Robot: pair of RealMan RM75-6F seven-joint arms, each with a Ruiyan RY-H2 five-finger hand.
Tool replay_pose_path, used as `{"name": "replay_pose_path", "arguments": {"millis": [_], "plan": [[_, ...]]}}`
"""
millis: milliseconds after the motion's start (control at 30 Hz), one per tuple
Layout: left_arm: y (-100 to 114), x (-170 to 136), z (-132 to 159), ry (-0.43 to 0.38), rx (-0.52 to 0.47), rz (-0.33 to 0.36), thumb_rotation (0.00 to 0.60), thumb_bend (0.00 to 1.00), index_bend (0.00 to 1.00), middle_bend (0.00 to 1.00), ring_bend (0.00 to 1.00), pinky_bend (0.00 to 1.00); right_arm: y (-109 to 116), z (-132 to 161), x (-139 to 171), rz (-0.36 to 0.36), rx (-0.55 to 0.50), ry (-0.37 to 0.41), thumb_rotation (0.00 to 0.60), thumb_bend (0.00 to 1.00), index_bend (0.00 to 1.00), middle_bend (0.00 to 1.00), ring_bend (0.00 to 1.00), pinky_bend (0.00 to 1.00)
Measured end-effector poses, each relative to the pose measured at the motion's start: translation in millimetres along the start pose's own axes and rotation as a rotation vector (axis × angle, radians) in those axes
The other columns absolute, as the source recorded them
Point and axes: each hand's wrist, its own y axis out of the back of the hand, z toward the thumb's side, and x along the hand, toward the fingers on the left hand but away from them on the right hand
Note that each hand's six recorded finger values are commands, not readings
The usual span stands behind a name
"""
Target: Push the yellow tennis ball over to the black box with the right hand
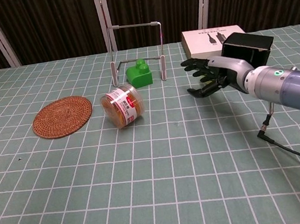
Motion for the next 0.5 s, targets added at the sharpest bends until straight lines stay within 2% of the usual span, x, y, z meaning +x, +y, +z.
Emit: {"name": "replay_pose_path", "arguments": {"millis": [500], "plan": [[-1, 0, 0, 0.001, 0.004, -0.003, 0.6, 0.17, 0.01, 0.09, 0.06, 0.05, 14, -8, -7, -0.081, 0.016, 0.034, 0.6, 0.48, 0.0, 0.0, 0.0, 0.0]]}}
